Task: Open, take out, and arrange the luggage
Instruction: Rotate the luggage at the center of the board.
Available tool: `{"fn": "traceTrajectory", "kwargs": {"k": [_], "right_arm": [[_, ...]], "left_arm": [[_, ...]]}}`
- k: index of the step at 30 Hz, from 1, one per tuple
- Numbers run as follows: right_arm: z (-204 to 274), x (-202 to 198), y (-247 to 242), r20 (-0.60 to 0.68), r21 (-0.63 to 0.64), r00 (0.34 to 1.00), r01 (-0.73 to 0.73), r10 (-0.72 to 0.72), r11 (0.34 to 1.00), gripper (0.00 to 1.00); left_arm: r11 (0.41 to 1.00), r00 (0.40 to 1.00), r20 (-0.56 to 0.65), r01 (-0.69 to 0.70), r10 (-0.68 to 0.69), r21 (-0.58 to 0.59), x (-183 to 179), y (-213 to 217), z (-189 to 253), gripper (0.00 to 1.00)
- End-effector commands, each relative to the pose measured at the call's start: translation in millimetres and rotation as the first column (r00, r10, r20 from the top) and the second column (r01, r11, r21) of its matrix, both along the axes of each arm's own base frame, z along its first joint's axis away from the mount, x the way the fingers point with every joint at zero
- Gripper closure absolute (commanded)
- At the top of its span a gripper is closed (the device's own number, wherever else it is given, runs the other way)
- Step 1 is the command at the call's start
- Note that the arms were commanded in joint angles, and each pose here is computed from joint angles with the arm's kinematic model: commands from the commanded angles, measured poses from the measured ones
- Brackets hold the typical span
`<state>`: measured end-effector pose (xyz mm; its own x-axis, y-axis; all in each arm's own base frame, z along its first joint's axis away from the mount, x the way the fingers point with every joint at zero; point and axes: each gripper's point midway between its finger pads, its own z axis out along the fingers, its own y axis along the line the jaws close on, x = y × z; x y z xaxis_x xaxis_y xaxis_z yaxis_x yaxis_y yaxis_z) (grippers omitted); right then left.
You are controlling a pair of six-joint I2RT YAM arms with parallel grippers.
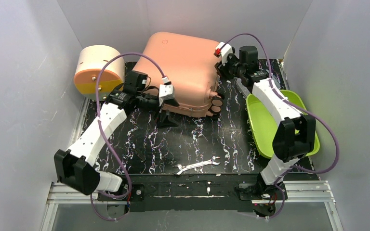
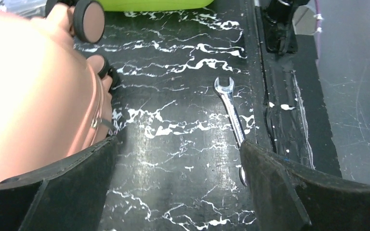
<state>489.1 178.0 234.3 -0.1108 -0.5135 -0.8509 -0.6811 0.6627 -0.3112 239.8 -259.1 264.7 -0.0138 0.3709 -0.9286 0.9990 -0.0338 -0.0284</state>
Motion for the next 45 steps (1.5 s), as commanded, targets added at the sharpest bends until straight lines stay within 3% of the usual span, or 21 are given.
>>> {"fn": "traceTrajectory", "kwargs": {"k": [1,5,8,12,16,25,33,37,41,45], "right_arm": [[-21.0,-43.4,34.1,-0.119,-0.04,0.98,-0.164,0.158,0.986,0.47],[-46.7,-75.4,51.9,-0.199,-0.063,0.954,-0.24,0.223,0.969,0.52],[-42.0,-85.2,52.2,-0.174,-0.052,0.963,-0.217,0.206,0.975,0.53],[-20.8,-92.8,44.3,-0.105,-0.055,0.976,-0.199,0.192,0.978,0.55],[-21.0,-115.1,47.7,-0.144,-0.057,0.95,-0.288,0.278,0.956,0.57],[-51.3,-170.3,75.5,-0.268,-0.031,0.831,-0.513,0.487,0.858,0.69],[-55.9,-241.0,110.6,-0.315,0.072,0.666,-0.694,0.677,0.716,0.71],[-48.1,-267.1,130.8,-0.298,0.131,0.6,-0.745,0.742,0.654,0.72],[-41.1,-275.5,156.1,-0.293,0.18,0.56,-0.764,0.775,0.62,0.73],[-35.9,-262.5,184.9,-0.297,0.186,0.577,-0.746,0.761,0.639,0.74]], "left_arm": [[0.985,0.985,0.026,-0.172,0.172,0.017,5.6,30.8,-1.5,0.02],[0.931,0.932,0.103,-0.356,0.348,0.073,28.8,66.0,-9.0,0.02],[0.882,0.879,0.14,-0.467,0.456,0.06,48.8,90.2,-3.5,0.02],[0.841,0.835,0.165,-0.538,0.525,0.047,69.2,108.1,4.4,0.02],[0.79,0.784,0.182,-0.611,0.593,0.058,98.8,120.7,1.3,0.02],[0.738,0.754,0.167,-0.657,0.636,0.153,157.0,134.0,-32.0,0.02],[0.743,0.767,0.139,-0.642,0.627,0.191,165.4,133.3,-43.8,0.02],[0.693,0.726,0.169,-0.687,0.666,0.22,170.7,144.6,-47.1,0.02],[0.629,0.672,0.203,-0.739,0.712,0.24,175.0,157.5,-41.5,0.02],[0.612,0.651,0.202,-0.758,0.732,0.227,173.3,159.4,-27.9,0.02]]}}
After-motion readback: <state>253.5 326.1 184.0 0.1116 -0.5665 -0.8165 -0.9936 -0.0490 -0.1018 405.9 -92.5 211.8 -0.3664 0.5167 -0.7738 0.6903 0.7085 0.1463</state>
